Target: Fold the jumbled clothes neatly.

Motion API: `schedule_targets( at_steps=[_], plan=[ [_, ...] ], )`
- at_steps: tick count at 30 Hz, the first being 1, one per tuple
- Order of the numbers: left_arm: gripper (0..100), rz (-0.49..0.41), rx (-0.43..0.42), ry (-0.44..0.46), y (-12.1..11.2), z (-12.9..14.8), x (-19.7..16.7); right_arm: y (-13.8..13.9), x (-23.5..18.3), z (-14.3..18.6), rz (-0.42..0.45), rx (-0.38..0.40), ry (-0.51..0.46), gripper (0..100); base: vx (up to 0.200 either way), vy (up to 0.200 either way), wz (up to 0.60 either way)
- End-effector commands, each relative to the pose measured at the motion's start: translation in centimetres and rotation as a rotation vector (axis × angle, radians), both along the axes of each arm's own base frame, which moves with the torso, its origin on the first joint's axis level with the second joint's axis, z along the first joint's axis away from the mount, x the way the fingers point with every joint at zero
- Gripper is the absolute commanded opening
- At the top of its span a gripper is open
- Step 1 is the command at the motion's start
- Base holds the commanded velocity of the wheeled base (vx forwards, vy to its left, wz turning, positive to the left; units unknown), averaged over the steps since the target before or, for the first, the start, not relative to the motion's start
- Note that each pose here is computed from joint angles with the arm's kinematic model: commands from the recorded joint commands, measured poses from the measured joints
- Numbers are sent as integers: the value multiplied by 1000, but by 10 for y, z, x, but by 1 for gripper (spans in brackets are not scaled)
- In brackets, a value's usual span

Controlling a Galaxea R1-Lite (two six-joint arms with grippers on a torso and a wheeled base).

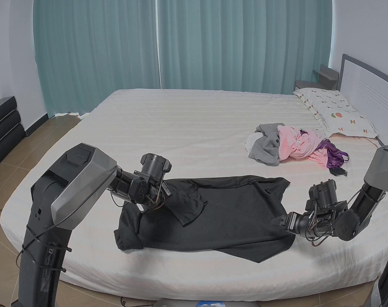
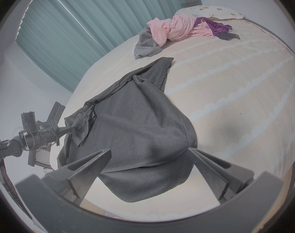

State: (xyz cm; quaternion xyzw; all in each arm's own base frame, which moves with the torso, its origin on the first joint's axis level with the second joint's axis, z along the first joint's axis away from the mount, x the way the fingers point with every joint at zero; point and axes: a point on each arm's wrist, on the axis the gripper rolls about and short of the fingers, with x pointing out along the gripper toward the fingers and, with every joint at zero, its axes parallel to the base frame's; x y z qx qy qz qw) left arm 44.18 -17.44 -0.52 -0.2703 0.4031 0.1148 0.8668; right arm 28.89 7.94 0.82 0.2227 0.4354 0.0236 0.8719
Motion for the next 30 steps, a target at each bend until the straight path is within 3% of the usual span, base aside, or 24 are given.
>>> schedule_targets(
  at_steps=[1, 6, 13, 20, 30],
  plan=[
    [0, 35, -19, -51, 10, 13, 13, 0, 1, 1, -2, 3, -6, 100, 0, 0, 0],
    [0, 127, -40, -178, 30, 39, 42, 7, 4, 4, -40, 71, -45, 100, 0, 0, 0],
    [0, 275, -153, -344, 70, 70, 74, 8, 6, 3, -40, 77, -59, 100, 0, 0, 0],
    [0, 335, -138, -351, 97, 54, 87, 8, 4, 2, -40, 74, -52, 100, 0, 0, 0],
    [0, 339, -121, -317, 98, 39, 88, 11, 3, 1, -32, 74, -48, 100, 0, 0, 0]
  ],
)
